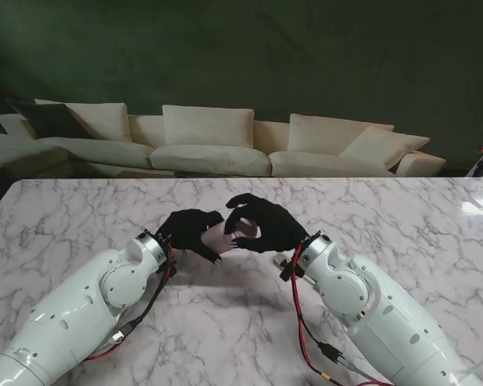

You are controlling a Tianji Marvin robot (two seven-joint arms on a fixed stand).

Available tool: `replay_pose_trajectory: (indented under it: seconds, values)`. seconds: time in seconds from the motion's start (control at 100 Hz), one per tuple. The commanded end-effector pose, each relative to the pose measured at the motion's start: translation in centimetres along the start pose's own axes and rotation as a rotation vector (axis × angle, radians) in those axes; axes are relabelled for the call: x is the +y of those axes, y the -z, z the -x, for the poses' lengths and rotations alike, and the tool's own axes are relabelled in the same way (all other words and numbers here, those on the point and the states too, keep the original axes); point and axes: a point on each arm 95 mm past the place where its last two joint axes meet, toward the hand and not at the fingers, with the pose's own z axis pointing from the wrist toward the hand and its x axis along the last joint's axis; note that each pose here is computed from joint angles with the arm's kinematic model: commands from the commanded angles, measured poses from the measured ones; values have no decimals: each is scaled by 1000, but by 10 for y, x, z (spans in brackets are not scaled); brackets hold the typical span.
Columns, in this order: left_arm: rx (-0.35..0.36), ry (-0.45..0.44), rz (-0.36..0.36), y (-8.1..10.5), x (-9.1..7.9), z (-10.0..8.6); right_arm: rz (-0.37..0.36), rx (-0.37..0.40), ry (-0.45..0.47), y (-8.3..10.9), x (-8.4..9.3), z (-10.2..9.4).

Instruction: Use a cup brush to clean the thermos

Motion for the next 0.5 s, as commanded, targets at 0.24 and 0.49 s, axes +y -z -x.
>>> replay_pose_trajectory:
  seconds: [0.24,0.49]
  values:
    - [12,4,-31,-4,-9,-2,168,-2,-36,6,5,-5]
    - [27,4,-37,-2,-10,-3,160,-174,86,18,24,-3]
